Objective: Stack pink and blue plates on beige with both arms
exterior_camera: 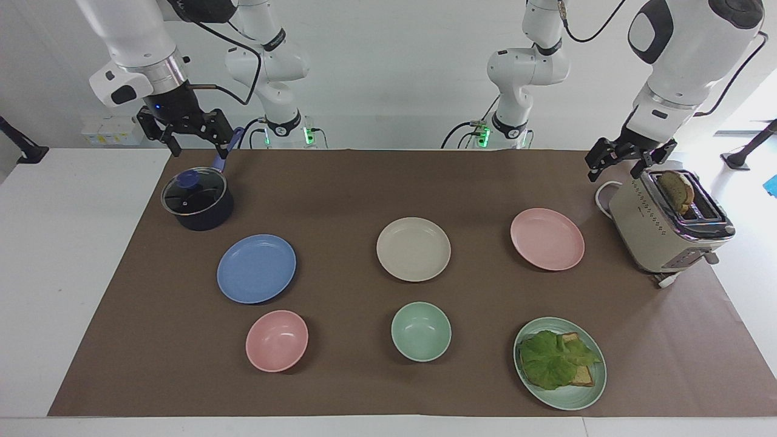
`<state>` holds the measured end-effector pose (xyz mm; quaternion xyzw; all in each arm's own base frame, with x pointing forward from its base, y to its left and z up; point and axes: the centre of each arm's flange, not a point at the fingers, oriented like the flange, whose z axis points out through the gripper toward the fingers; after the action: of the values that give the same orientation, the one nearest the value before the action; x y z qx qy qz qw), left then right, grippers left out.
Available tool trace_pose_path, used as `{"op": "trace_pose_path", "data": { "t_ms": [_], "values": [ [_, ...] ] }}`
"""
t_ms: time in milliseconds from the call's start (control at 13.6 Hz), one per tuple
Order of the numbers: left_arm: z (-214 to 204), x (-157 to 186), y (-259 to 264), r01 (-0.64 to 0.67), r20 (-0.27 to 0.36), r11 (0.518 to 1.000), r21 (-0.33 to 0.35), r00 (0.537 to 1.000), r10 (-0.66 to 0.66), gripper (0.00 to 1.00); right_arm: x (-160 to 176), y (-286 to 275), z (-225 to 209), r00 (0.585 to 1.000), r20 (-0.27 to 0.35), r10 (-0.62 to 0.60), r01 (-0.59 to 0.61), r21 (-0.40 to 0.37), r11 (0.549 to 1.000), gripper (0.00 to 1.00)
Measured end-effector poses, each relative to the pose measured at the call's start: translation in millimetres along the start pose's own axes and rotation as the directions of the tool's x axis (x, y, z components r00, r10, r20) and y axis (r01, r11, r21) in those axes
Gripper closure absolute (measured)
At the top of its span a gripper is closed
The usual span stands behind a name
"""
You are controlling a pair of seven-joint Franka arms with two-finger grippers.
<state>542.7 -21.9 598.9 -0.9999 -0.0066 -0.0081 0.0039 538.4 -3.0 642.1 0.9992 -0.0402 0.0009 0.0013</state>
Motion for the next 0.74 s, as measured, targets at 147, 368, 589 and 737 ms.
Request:
{"op": "trace_pose_path", "data": {
  "t_ms": [147, 368, 589, 737],
  "values": [
    [0.0, 0.0, 0.0, 0.000, 0.000, 1.000, 0.000, 1.000, 0.000, 0.00, 0.0, 0.0, 0.0, 1.000, 0.000, 0.000, 0.000, 0.000, 1.000, 0.00],
    [0.0, 0.0, 0.0, 0.000, 0.000, 1.000, 0.000, 1.000, 0.000, 0.00, 0.0, 0.0, 0.0, 1.000, 0.000, 0.000, 0.000, 0.000, 1.000, 0.00],
    [0.6, -0.1, -0.2, 0.000, 0.001, 1.000, 0.000, 1.000, 0.000, 0.00, 0.0, 0.0, 0.0, 1.000, 0.000, 0.000, 0.000, 0.000, 1.000, 0.00],
    [5.4, -0.3, -5.2, 0.009, 0.010, 1.000, 0.001, 1.000, -0.009, 0.00, 0.0, 0.0, 0.0, 1.000, 0.000, 0.000, 0.000, 0.000, 1.000, 0.00]
  ]
}}
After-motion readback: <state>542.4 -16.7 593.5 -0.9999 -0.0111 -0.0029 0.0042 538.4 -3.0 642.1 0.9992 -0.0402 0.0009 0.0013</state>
